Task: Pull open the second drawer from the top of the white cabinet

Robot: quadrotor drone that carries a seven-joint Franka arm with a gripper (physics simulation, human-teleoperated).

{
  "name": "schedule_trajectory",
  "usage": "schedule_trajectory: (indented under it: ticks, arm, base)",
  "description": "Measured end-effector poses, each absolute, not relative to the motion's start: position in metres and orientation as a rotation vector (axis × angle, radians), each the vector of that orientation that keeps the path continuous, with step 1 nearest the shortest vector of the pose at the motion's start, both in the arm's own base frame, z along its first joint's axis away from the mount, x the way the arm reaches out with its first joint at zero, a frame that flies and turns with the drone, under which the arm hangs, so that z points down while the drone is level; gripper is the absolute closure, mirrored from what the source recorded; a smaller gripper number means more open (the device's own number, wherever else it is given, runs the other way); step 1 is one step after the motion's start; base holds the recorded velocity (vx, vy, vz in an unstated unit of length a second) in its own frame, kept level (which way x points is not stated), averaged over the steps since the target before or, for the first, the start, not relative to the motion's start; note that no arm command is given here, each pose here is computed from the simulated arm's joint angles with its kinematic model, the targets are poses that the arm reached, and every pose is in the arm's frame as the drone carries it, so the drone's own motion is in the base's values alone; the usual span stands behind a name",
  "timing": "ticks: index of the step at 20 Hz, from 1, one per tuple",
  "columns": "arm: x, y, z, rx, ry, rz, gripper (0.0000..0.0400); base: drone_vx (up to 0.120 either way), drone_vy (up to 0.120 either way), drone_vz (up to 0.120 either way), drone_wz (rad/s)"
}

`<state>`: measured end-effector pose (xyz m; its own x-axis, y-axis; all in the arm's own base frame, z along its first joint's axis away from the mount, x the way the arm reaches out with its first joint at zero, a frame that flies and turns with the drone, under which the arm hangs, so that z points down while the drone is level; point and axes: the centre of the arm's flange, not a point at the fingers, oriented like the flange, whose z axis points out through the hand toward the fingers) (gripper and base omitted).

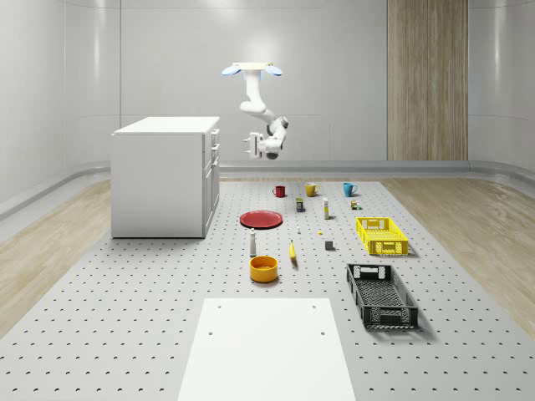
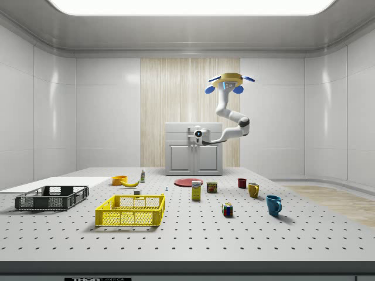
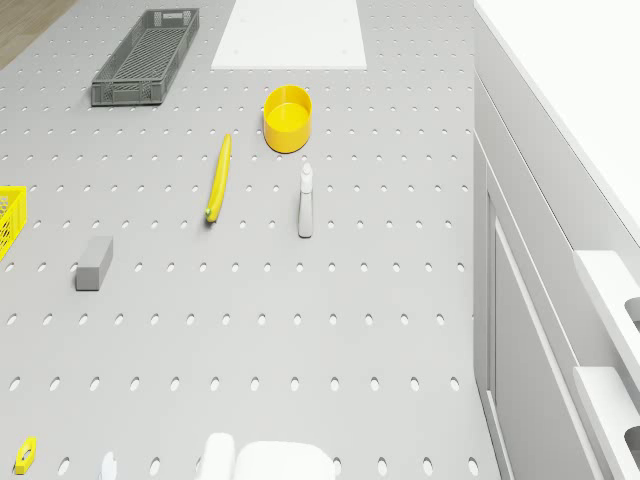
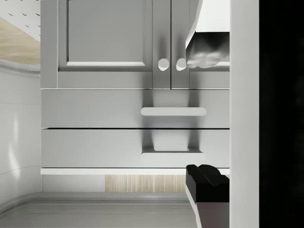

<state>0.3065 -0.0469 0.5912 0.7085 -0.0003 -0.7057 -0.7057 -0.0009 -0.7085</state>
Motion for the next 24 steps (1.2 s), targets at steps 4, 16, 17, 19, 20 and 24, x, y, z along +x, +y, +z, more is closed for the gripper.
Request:
schedule_trajectory:
  ticks: [4, 16, 17, 19, 20, 24]
  arm:
    - [0.3064, -0.029, 0.591, -1.483, 0.612, 0.613, 0.01]
    - [0.3062, 0.031, 0.591, -1.483, 0.612, 0.613, 0.01]
    - [0.3062, 0.036, 0.591, -1.483, 0.612, 0.613, 0.01]
    - [0.3061, 0.047, 0.591, -1.483, 0.612, 0.613, 0.01]
    - [0.3061, 0.053, 0.591, -1.483, 0.612, 0.613, 0.01]
    - [0.3062, 0.071, 0.591, -1.483, 0.612, 0.613, 0.01]
  base:
    - [0.0, 0.0, 0.0, 0.0]
    - [0.0, 0.0, 0.0, 0.0]
    - [0.0, 0.0, 0.0, 0.0]
    - [0.0, 0.0, 0.0, 0.0]
    - [0.0, 0.0, 0.0, 0.0]
    - [0.0, 0.0, 0.0, 0.0]
